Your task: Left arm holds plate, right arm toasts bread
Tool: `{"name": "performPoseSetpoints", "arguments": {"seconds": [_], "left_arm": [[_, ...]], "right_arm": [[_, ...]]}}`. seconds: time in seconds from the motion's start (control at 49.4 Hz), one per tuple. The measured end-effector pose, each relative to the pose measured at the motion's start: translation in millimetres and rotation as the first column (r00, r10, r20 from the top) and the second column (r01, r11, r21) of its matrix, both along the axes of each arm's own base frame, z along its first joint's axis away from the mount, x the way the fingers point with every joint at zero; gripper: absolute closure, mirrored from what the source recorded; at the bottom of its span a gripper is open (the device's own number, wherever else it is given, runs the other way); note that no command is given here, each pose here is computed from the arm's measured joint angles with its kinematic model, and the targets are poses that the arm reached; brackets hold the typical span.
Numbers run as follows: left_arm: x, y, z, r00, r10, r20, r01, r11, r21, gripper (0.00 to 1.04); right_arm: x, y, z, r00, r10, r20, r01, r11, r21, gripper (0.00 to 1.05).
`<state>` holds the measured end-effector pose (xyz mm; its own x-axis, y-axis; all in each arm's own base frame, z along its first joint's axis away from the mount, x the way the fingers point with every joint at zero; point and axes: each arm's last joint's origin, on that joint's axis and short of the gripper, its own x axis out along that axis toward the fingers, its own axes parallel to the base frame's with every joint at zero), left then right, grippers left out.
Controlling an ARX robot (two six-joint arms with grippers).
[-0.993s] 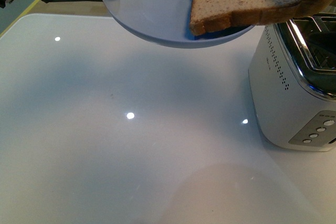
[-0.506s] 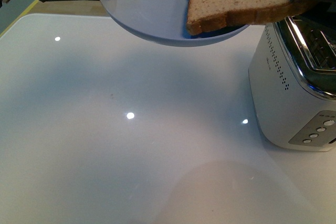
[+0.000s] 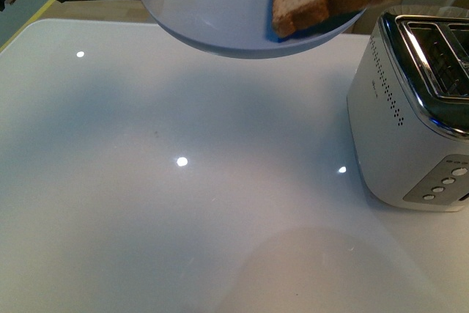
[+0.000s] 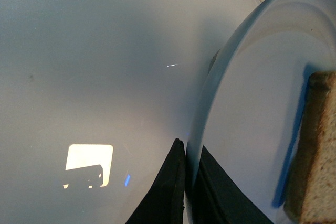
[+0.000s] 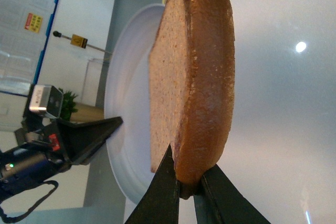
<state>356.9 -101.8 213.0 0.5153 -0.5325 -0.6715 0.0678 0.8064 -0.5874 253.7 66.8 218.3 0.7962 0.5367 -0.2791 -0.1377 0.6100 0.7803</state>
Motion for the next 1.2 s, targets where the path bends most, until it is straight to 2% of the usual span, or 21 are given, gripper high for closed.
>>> {"name": "performPoseSetpoints", "arguments": {"seconds": [0.243, 0.324, 0.405, 0.466, 0.567, 0.648, 0.709, 0.81, 0.993, 1.195], "left_arm": [[0.7, 2.9, -0.1, 1.0, 0.008, 0.0, -0.008, 1.0, 0.0, 1.02], [0.8, 3.0, -0.1, 1.0, 0.008, 0.0, -0.008, 1.0, 0.0, 1.02], [0.7, 3.2, -0.3, 1.0, 0.008, -0.001, -0.008, 1.0, 0.0, 1.02], [0.4, 3.0, -0.8, 1.0, 0.006, -0.003, -0.006, 1.0, -0.002, 1.02], [0.0, 3.0, -1.6, 1.0, 0.004, -0.004, -0.004, 1.0, -0.004, 1.02], [-0.2, 3.0, -2.2, 1.0, 0.003, -0.004, -0.003, 1.0, -0.004, 1.02], [-0.2, 3.0, -2.4, 1.0, 0.003, -0.003, -0.003, 1.0, -0.004, 1.02], [-0.3, 3.2, -2.7, 1.0, 0.004, -0.004, -0.004, 1.0, -0.004, 1.02], [-0.2, 3.2, -2.8, 1.0, 0.004, -0.001, -0.004, 1.0, -0.005, 1.02], [-1.2, 3.6, -5.3, 1.0, 0.004, -0.006, -0.004, 1.0, -0.004, 1.02]], "right_arm": [[-2.0, -21.8, 63.5, 0.976, -0.073, 0.207, 0.078, 0.997, -0.015, 1.02], [-4.3, -33.8, 83.3, 0.951, -0.151, 0.271, 0.182, 0.979, -0.093, 1.02], [-4.5, -44.3, 89.8, 0.922, -0.214, 0.321, 0.296, 0.927, -0.231, 1.02], [-3.2, -50.5, 88.0, 0.908, -0.233, 0.349, 0.351, 0.877, -0.328, 1.02], [-0.8, -53.5, 84.4, 0.9, -0.232, 0.369, 0.382, 0.827, -0.412, 1.02], [3.2, -51.9, 75.4, 0.897, -0.208, 0.391, 0.407, 0.733, -0.544, 1.02], [5.6, -49.2, 66.2, 0.904, -0.183, 0.386, 0.403, 0.666, -0.628, 1.02], [9.7, -45.3, 47.4, 0.928, -0.144, 0.345, 0.359, 0.597, -0.717, 1.02], [19.3, -38.5, 6.7, 0.964, -0.098, 0.247, 0.259, 0.54, -0.801, 1.02], [21.6, -37.6, -9.9, 0.976, -0.101, 0.194, 0.218, 0.5, -0.838, 1.02]]}}
